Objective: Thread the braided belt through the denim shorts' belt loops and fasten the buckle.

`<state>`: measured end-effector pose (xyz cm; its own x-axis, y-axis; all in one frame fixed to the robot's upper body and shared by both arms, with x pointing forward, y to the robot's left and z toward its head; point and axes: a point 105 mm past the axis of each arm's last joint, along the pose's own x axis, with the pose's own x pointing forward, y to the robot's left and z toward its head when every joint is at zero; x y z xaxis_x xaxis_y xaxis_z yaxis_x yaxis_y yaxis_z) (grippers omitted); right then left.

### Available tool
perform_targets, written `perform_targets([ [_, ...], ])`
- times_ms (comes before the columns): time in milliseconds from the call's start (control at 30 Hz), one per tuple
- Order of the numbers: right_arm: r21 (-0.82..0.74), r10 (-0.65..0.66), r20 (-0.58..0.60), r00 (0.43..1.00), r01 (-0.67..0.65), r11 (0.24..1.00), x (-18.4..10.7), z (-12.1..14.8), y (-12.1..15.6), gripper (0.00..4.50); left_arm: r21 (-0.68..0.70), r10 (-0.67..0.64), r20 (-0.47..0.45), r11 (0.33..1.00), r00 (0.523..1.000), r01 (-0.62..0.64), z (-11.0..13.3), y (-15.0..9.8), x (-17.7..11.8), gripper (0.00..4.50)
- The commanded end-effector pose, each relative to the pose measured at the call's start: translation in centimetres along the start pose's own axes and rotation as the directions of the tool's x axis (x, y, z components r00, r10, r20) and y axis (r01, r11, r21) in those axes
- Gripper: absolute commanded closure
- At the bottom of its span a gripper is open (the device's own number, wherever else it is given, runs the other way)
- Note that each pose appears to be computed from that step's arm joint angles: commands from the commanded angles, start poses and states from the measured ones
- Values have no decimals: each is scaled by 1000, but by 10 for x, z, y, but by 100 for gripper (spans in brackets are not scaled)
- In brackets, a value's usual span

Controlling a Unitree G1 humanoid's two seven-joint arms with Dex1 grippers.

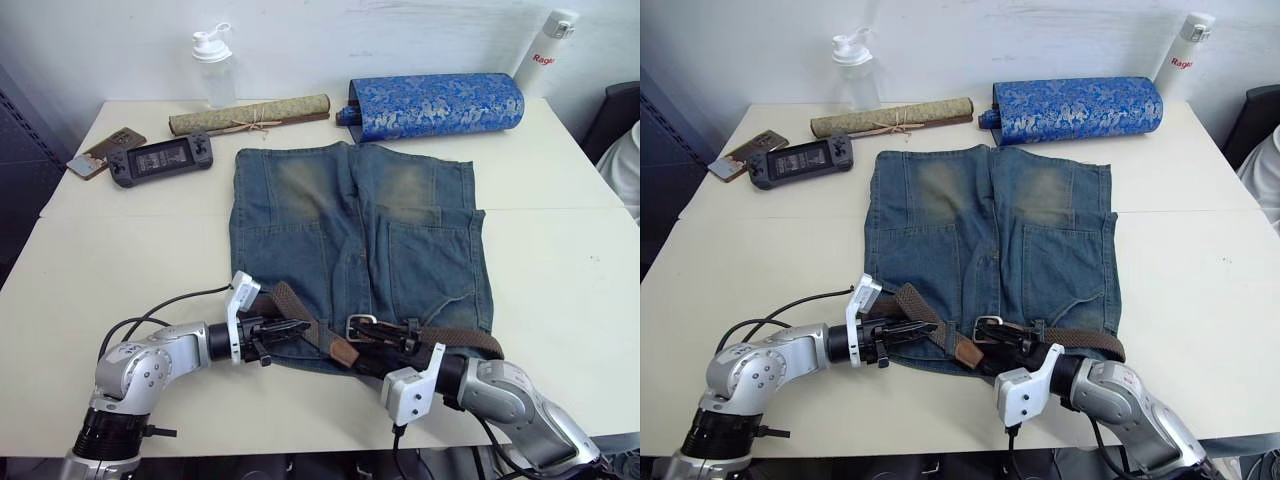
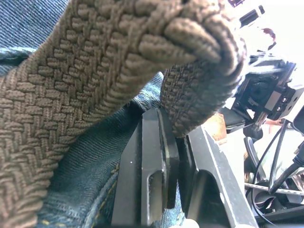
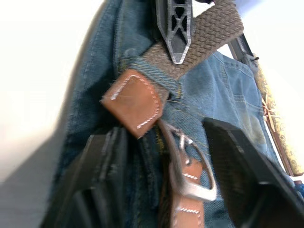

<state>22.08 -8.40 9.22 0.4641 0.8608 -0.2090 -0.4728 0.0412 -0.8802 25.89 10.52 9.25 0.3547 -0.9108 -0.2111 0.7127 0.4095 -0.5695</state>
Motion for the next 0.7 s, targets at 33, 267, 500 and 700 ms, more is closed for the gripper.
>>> perform_targets([
  [33,-58,-26,42,999,29,998,-2,10,-7,180,7,-16,6,1000,1000,16,3,-2,1,450],
  [267,-118,-62,79,995,72,990,-2,15,-12,180,2,-14,2,1000,1000,14,3,-2,1,450],
  [500,-167,-79,94,992,94,982,-3,18,-14,180,-1,-10,-3,1000,1000,10,2,-1,0,450],
  [700,-188,-88,102,991,106,976,-3,19,-14,180,-3,-8,-7,1000,1000,8,1,0,0,450],
])
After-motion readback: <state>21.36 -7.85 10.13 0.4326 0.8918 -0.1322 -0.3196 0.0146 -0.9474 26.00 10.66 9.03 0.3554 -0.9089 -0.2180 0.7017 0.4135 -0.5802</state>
